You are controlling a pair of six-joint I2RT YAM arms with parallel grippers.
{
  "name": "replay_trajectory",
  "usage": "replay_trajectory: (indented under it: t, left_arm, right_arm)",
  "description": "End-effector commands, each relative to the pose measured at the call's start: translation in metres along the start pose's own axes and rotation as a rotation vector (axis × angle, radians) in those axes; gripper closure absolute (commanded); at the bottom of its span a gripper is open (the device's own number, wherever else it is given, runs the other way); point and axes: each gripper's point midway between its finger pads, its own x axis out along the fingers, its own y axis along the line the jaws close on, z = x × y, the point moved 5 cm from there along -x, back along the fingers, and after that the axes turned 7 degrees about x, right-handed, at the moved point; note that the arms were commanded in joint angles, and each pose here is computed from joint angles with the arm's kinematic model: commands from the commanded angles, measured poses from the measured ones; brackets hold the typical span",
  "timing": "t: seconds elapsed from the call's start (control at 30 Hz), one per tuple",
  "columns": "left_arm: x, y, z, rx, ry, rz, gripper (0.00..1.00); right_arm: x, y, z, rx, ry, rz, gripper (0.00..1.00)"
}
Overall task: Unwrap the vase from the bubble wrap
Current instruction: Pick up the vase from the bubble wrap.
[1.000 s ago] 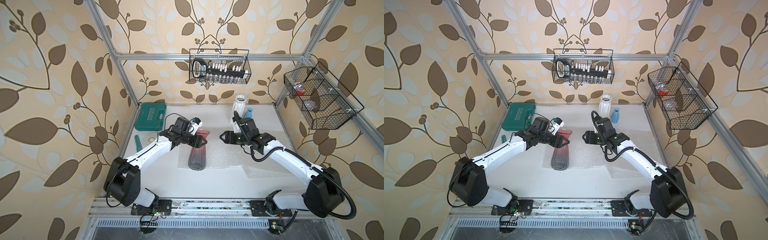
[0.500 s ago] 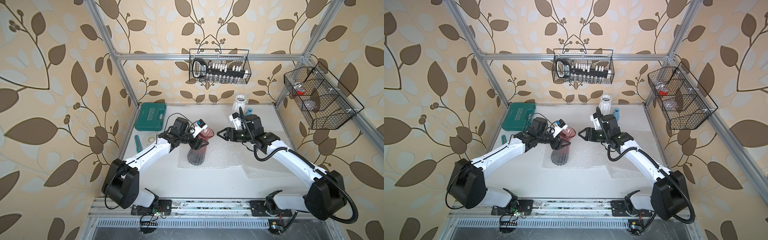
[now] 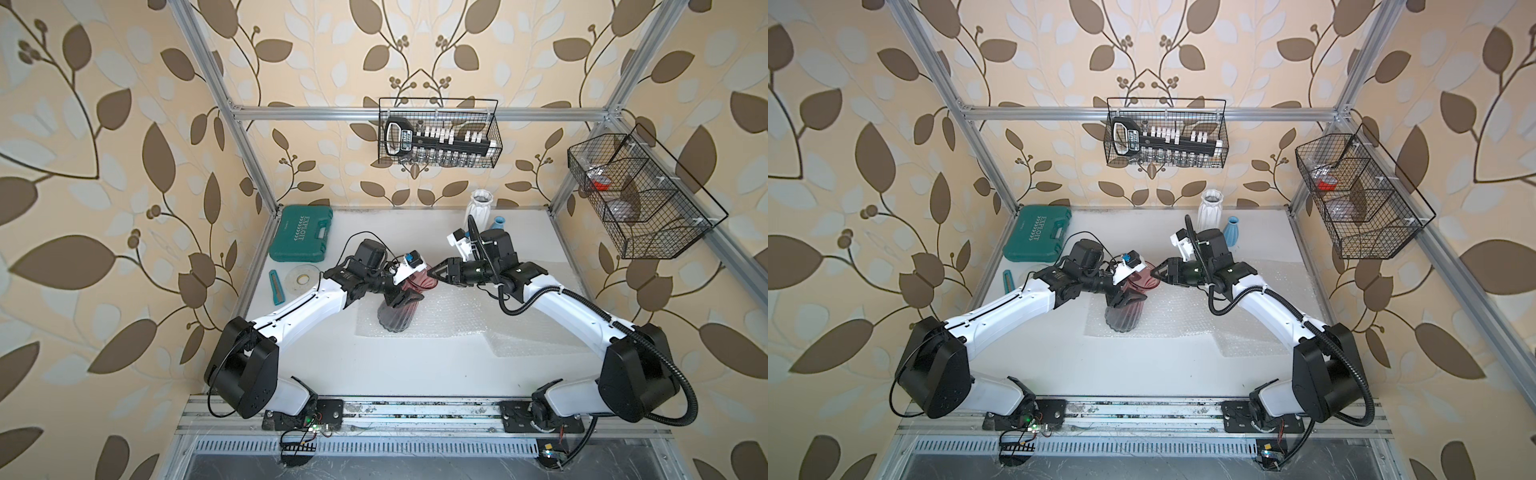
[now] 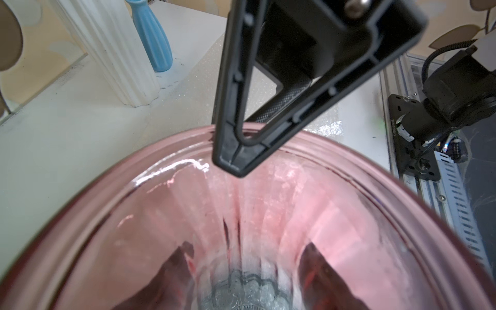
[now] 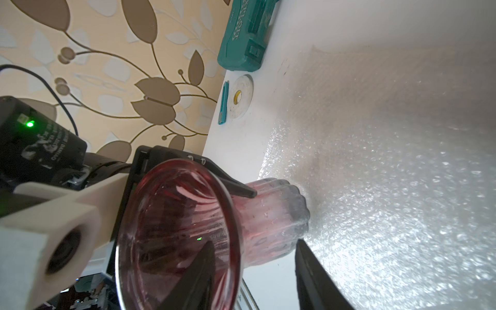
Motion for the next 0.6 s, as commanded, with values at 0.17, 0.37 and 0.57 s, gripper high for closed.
replay_trajectory:
  t: [0.17,0.37,0.57]
  left_arm:
    - [-0.016,-0.003,0.037,0.174,-0.095,0.024,0.43]
    - [-0.015,-0.003,0.037,0.179,-0.089,0.028,0.43]
    - [-0.016,-0.004,0.037,0.184,-0.089,0.027,0.43]
  right_arm:
    - [0.009,0.015,-0.003,-0.037,0.077,0.021,0.62]
    - [0.017,0.02,-0.008,-0.048,0.114,0.018,0.68]
    - [0.021,0.019,-0.01,-0.05,0.125,0.005,0.74]
